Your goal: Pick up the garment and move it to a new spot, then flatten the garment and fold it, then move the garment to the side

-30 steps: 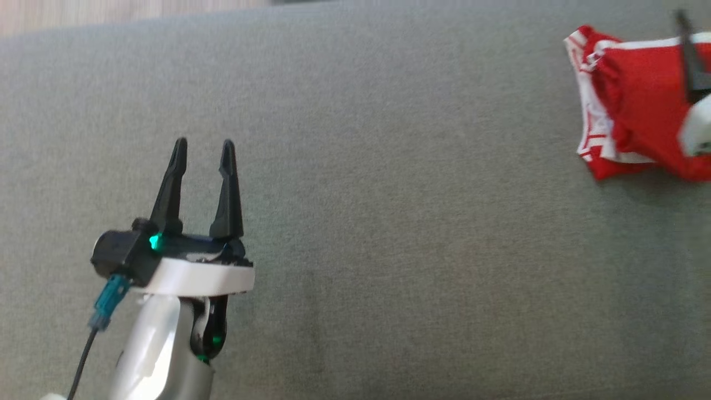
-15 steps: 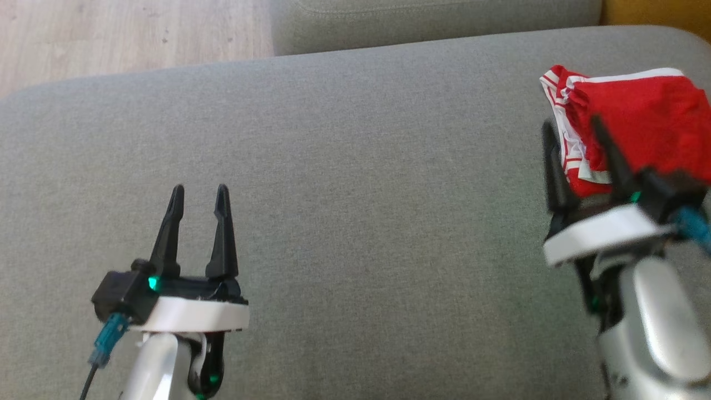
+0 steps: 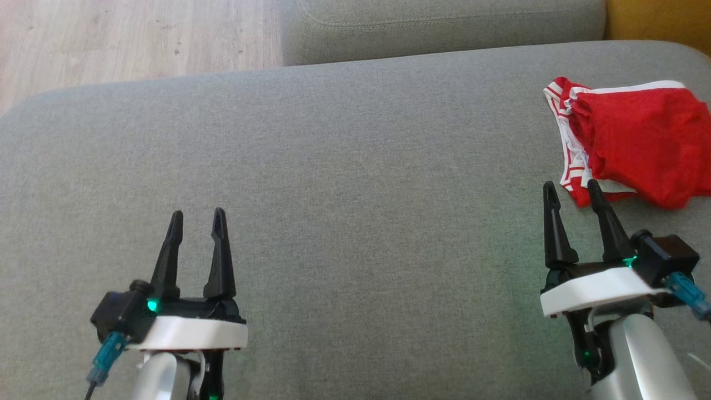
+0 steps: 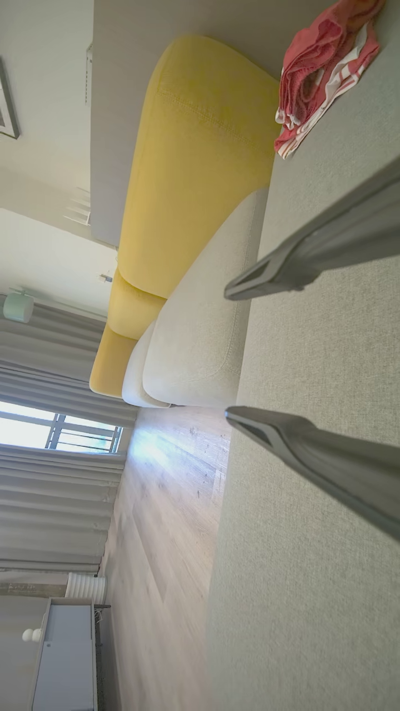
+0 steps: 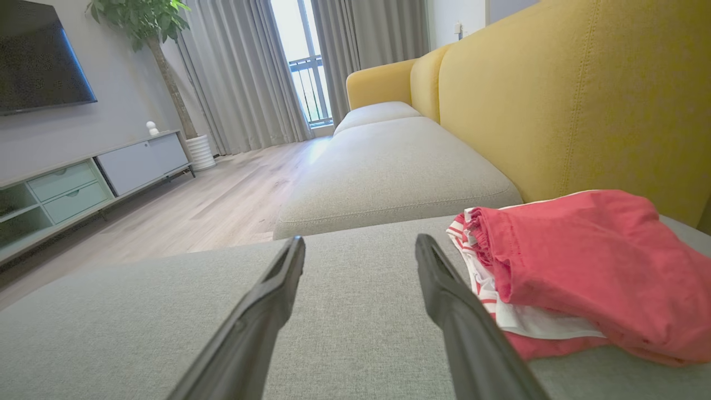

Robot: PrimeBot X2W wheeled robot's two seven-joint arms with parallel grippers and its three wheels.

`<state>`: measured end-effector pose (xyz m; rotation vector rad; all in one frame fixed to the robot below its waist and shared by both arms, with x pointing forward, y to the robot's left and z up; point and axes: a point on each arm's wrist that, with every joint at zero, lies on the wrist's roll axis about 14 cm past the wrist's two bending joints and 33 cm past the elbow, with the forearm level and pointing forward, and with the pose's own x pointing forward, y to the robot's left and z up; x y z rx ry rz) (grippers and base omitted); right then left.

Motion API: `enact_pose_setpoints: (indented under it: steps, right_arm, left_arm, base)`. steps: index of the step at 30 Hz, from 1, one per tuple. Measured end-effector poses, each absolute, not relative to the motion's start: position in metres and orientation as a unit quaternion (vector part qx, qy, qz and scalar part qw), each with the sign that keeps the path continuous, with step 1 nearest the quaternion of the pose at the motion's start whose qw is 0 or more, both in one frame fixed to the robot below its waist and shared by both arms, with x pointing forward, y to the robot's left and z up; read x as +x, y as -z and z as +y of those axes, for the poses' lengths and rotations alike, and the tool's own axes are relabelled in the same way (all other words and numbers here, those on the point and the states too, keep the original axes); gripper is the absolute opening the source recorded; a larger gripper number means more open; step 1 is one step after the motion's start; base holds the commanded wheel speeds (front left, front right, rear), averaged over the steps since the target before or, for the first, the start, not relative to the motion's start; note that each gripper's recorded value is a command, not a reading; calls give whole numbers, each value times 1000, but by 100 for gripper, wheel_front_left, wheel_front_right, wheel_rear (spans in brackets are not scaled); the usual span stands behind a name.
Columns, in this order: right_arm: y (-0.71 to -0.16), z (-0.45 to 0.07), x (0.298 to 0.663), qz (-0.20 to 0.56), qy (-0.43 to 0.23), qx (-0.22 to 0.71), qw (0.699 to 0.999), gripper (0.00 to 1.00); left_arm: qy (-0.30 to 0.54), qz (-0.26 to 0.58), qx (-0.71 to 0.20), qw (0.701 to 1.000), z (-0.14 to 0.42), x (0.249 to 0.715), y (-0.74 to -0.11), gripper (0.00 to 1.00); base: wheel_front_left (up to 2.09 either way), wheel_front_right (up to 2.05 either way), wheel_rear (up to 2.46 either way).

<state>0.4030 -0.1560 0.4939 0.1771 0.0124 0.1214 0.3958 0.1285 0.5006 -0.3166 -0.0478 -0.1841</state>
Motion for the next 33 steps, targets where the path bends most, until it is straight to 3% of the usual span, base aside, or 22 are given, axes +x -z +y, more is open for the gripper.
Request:
enact_pose_setpoints:
  steps: [32, 33]
  right_arm:
    - [-496, -151, 399, 1, -66, 101, 993, 100]
    - [-496, -151, 399, 1, -66, 101, 993, 0]
  left_arm:
    - [68, -39, -179, 981, 142, 389, -509, 100]
    - [66, -39, -183, 980, 143, 389, -509, 0]
  base:
    - [0, 0, 0]
    - [0, 0, 0]
